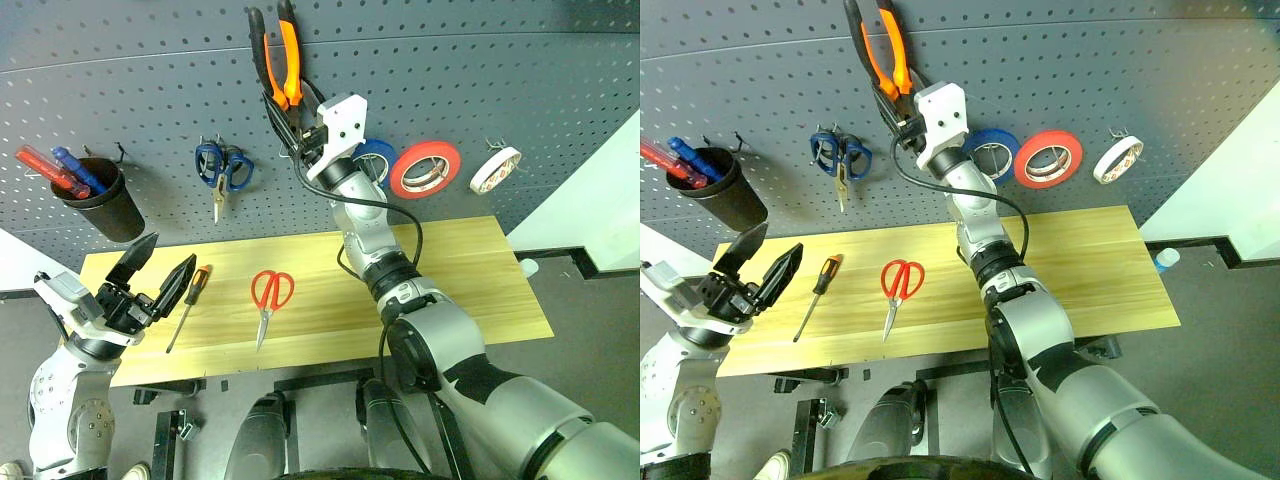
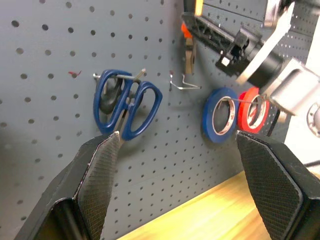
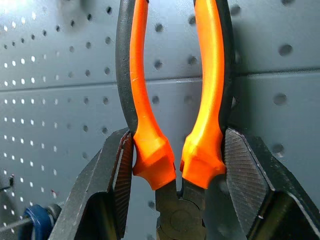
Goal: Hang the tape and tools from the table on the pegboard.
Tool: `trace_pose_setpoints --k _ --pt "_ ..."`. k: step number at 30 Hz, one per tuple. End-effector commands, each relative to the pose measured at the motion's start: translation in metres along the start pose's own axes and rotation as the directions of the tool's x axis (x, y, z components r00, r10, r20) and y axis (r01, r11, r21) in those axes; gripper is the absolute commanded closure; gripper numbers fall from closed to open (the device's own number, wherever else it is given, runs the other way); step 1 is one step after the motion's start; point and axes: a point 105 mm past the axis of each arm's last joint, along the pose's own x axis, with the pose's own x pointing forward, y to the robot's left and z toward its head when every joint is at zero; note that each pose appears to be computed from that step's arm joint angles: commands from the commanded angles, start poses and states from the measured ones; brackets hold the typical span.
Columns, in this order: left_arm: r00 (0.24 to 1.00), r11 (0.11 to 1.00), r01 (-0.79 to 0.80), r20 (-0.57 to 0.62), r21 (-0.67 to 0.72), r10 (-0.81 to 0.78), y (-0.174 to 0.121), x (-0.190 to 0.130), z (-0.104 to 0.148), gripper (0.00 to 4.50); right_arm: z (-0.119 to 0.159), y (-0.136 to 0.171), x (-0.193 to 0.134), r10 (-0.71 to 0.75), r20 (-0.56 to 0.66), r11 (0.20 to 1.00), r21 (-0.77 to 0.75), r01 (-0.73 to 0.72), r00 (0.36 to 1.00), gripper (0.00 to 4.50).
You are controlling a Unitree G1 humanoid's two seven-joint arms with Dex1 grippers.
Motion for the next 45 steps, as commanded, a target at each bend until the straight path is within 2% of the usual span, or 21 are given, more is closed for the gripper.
trace_pose_setpoints --k 1,7,9,10,14,19,24,26,28,33,34,36,38,40,43,45 --pt "1.000 1.000 0.011 0.026 0.009 -0.012 -0.004 0.003 0.010 0.60 0.019 0.001 0.011 0.012 0.073 0.999 -0.038 -0.010 0.997 2.24" --pt "1.000 1.000 0.014 0.018 0.003 -0.014 -0.003 0.005 0.009 0.60 0.005 0.001 0.004 0.006 0.024 0.999 -0.052 -0.005 1.000 2.24" --pt "1.000 1.000 0.014 0.017 0.002 -0.014 -0.003 0.005 0.008 0.60 0.003 0.000 0.003 0.003 0.015 0.999 -0.045 -0.002 1.000 1.52" --pt "1.000 1.000 0.014 0.016 0.002 -0.014 -0.002 0.005 0.007 0.60 0.002 -0.001 0.002 -0.001 0.014 0.999 -0.044 0.001 1.000 1.33" --pt "1.000 1.000 0.012 0.009 0.002 -0.012 -0.001 0.006 0.005 0.60 0.008 -0.001 0.001 0.018 0.039 0.997 -0.080 -0.015 0.999 0.05" --pt "0.998 0.999 -0.027 -0.051 0.018 0.028 -0.001 0.000 0.003 0.60 0.019 0.004 -0.016 0.142 0.079 0.970 -0.208 -0.123 0.987 0.05" --pt "0.975 0.997 -0.075 -0.207 0.028 0.079 -0.013 -0.008 -0.004 0.60 0.050 0.012 -0.056 0.351 0.096 0.898 -0.317 -0.305 0.932 0.05" --pt "0.960 0.995 -0.084 -0.272 -0.047 0.068 -0.022 -0.014 -0.011 0.60 0.063 0.016 -0.072 0.423 0.068 0.860 -0.343 -0.377 0.904 0.05" --pt "0.939 0.993 -0.112 -0.330 -0.039 0.093 -0.024 -0.017 -0.019 0.60 0.069 0.020 -0.086 0.484 0.019 0.822 -0.351 -0.448 0.875 0.05" --pt "0.833 0.961 -0.274 -0.491 0.034 0.255 -0.019 -0.021 -0.058 0.60 0.062 0.017 -0.143 0.598 -0.234 0.694 -0.328 -0.641 0.767 0.05" --pt "0.806 0.951 -0.305 -0.518 0.048 0.285 -0.017 -0.021 -0.066 0.60 0.059 0.014 -0.151 0.594 -0.270 0.693 -0.306 -0.653 0.758 0.05" --pt "0.739 0.926 -0.376 -0.593 0.033 0.321 -0.014 -0.020 -0.086 0.25 0.051 0.005 -0.167 0.571 -0.341 0.694 -0.286 -0.661 0.747 0.00" --pt "0.683 0.916 -0.401 -0.668 -0.003 0.296 -0.018 -0.016 -0.105 0.02 0.043 -0.002 -0.183 0.555 -0.414 0.669 -0.293 -0.683 0.722 0.00" --pt "0.619 0.910 -0.414 -0.739 -0.018 0.267 -0.025 -0.012 -0.124 0.02 0.035 -0.009 -0.197 0.535 -0.470 0.659 -0.289 -0.695 0.702 0.00" --pt "0.460 0.911 -0.412 -0.858 0.024 0.231 -0.035 -0.010 -0.156 0.02 0.027 -0.016 -0.221 0.512 -0.548 0.635 -0.277 -0.721 0.662 0.00" --pt "0.416 0.909 -0.416 -0.886 0.012 0.203 -0.041 -0.001 -0.166 0.02 0.023 -0.021 -0.233 0.495 -0.581 0.637 -0.263 -0.724 0.646 0.00"
